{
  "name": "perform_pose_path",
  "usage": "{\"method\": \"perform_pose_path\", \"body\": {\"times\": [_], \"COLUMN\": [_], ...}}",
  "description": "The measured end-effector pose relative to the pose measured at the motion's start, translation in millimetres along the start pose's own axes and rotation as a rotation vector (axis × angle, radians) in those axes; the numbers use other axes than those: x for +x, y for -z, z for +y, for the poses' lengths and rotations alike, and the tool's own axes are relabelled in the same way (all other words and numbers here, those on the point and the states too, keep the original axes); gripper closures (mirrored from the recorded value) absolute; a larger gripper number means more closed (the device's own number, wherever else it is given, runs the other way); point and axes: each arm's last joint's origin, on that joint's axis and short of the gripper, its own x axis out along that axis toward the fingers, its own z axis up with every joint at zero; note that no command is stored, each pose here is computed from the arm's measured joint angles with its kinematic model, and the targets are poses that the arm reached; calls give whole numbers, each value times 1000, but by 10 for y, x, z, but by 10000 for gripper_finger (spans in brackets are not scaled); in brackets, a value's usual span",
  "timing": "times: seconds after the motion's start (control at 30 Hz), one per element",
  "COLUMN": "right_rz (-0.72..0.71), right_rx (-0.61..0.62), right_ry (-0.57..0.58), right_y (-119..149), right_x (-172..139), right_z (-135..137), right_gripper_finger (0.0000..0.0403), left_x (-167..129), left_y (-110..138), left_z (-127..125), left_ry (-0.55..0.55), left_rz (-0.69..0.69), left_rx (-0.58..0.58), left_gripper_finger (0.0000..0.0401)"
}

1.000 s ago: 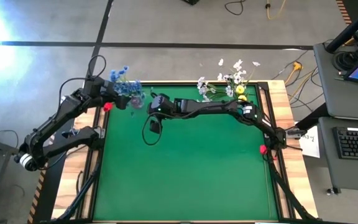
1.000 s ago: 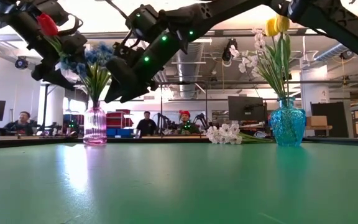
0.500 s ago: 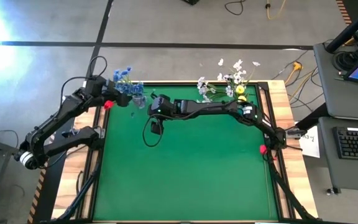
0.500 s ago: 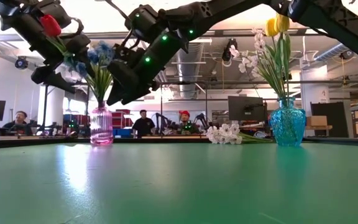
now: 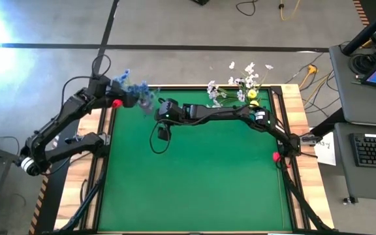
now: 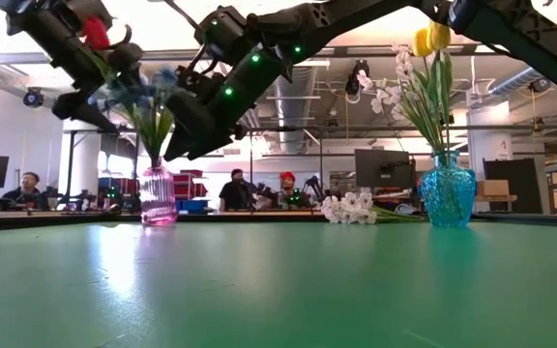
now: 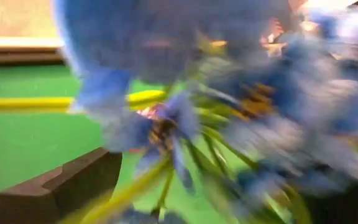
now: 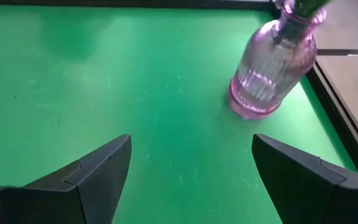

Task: Sort flowers into vase by color
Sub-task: Put the blue flowers into the purple vase

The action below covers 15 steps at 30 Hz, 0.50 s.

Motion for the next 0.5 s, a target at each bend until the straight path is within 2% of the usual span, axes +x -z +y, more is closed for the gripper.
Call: {"method": "perform_pose_path", "body": {"times": [0.1, 0.3, 0.5], "right_rz": [-12, -12, -12], "right_rx": [-3, -5, -6], "right_ry": [1, 2, 1], "right_y": [-14, -15, -15], "right_x": [-5, -6, -7], "right_z": [-2, -3, -3], "right_gripper_finger": [77, 77, 77], "left_x": [-36, -53, -103], "left_y": [-87, -192, -317], "left_z": [-55, -104, -185], "left_ry": [5, -76, -72], "left_rz": [-15, 42, 38], "left_rx": [8, 50, 88], "left_gripper_finger": [3, 3, 3]}}
